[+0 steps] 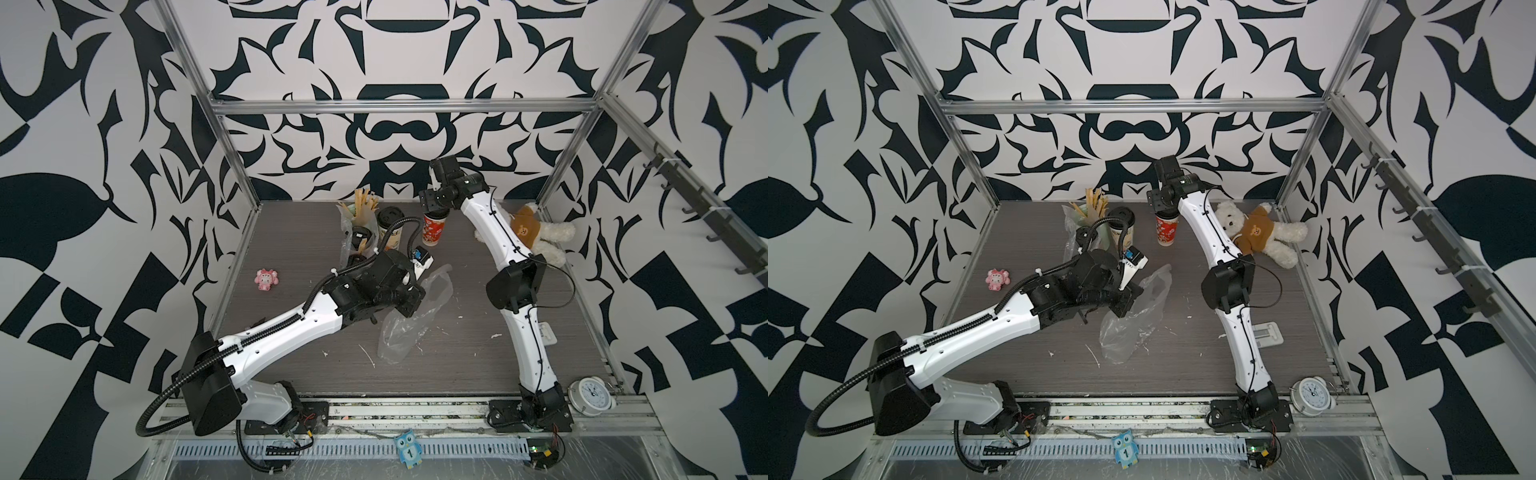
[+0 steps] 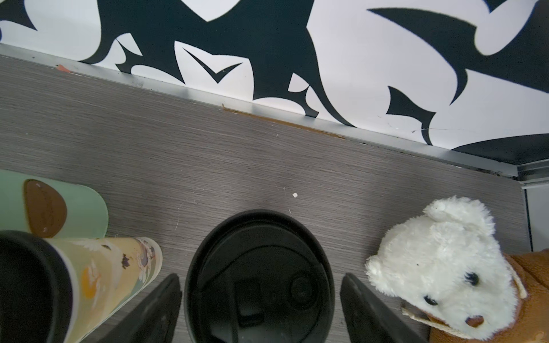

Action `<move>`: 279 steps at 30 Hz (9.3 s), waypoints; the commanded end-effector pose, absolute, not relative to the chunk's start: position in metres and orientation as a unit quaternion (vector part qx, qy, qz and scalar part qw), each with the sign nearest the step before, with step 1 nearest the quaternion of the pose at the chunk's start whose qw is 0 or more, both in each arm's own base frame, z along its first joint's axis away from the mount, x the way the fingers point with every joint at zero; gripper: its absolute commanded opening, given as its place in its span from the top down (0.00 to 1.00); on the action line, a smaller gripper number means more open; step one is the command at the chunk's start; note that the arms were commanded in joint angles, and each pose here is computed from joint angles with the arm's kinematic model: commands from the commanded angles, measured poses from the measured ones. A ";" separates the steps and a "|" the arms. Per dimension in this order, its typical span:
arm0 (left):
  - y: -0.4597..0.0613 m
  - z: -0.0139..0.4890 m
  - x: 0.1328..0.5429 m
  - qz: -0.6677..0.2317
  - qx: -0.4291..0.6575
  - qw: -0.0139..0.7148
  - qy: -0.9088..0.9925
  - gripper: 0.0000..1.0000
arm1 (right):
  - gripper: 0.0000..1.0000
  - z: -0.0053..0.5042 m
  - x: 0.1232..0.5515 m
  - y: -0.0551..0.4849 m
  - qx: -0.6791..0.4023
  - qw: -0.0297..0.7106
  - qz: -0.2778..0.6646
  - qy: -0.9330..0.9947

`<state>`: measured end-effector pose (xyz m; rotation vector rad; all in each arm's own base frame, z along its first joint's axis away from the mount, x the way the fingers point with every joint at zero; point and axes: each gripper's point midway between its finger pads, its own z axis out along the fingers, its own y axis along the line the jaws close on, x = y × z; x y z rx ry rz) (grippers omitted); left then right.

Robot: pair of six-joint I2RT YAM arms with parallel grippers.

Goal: Pack milk tea into plastic carrier bags
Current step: Pick up the milk tea cup at the center of the board, then place the milk tea cup in the plastic carrier bag.

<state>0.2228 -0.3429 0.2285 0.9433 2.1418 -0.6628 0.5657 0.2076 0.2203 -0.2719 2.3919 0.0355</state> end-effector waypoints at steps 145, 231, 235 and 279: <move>-0.376 0.300 0.321 -0.326 0.042 0.515 0.792 1.00 | 0.58 0.411 0.258 0.145 -0.080 0.381 0.250 0.887; -0.367 0.372 0.299 -0.508 -0.118 0.568 0.637 1.00 | 0.72 0.241 0.261 0.228 -0.056 0.288 0.277 0.915; -0.360 0.367 0.297 -0.501 -0.121 0.572 0.638 1.00 | 0.73 0.236 0.257 0.217 -0.069 0.272 0.226 0.933; -0.262 0.249 0.266 -0.306 -0.103 0.542 0.776 1.00 | 0.32 0.179 0.213 0.253 -0.210 0.170 0.054 0.961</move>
